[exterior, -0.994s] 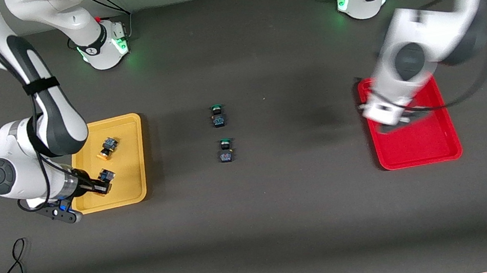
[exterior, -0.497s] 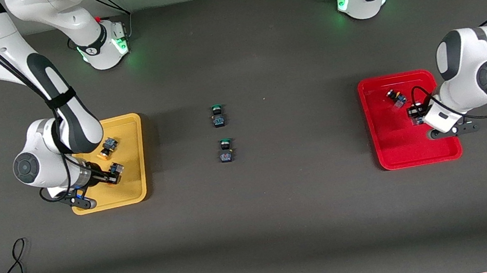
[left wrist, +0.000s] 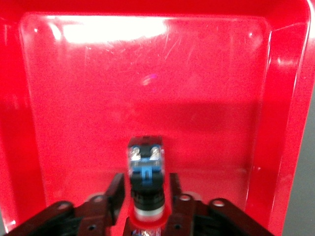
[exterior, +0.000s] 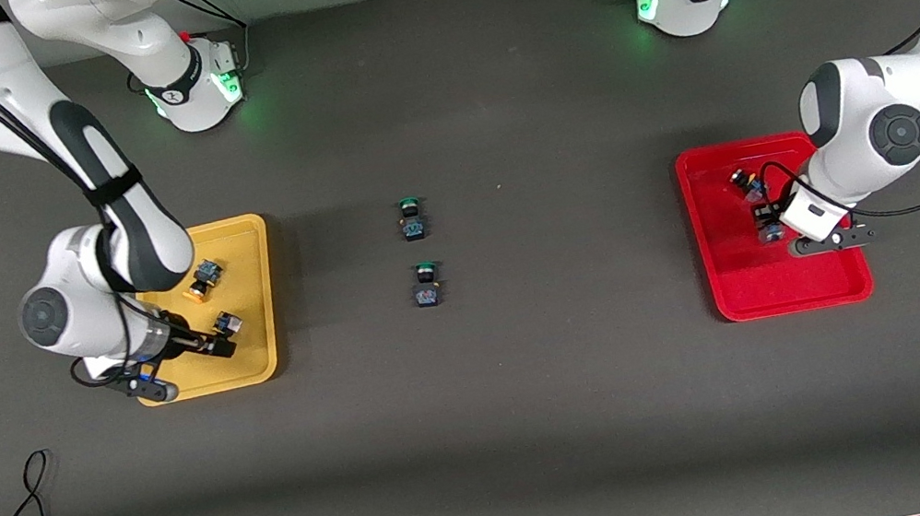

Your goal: Place red and yellow buttons in trays

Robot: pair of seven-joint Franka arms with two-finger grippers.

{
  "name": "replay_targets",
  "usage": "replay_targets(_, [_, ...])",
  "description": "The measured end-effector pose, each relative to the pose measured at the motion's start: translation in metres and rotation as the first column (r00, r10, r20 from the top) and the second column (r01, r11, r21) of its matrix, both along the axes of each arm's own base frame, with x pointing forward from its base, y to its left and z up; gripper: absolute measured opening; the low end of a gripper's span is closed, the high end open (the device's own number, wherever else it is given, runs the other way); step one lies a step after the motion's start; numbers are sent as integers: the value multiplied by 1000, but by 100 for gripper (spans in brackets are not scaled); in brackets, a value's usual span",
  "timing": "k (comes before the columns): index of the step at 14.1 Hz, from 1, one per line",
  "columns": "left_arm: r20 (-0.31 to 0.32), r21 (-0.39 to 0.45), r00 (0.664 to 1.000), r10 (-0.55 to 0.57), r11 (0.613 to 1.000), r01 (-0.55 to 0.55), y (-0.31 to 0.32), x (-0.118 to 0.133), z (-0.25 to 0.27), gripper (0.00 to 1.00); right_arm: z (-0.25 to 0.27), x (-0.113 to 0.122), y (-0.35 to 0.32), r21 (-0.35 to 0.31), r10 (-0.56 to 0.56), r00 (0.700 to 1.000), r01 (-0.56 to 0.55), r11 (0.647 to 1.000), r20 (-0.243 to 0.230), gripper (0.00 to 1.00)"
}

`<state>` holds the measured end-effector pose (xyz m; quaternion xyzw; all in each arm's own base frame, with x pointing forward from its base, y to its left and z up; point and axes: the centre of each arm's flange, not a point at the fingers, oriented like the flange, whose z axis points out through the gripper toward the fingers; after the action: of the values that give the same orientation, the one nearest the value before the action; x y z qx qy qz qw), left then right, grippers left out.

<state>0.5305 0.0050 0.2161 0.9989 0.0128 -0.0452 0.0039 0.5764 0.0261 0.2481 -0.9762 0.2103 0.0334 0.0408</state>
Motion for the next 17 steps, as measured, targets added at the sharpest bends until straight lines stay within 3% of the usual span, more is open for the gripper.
replay_targets(4, [-26, 20, 1000, -1, 1000, 2, 1, 12, 25, 96, 143, 7, 7, 35, 60, 992, -64, 997, 113, 100])
replay_targets(5, [-54, 37, 999, -1, 999, 3, 2, 22, 46, 100, 177, 2, 7, 19, 89, 988, -92, 996, 126, 100])
replay_targets(8, [-114, 83, 994, 3, 997, 6, -3, 53, 141, 100, 255, -18, 2, 7, 152, 979, -154, 988, 135, 100])
replay_targets(12, [-106, 106, 994, -13, 994, 24, -27, 69, 272, 100, 325, -48, -12, -8, 256, 950, -259, 966, 179, 100])
replay_targets(17, [-109, 68, 994, -24, 997, 31, -13, 64, 320, 100, 381, -67, -6, -70, 365, 924, -359, 931, 113, 100])
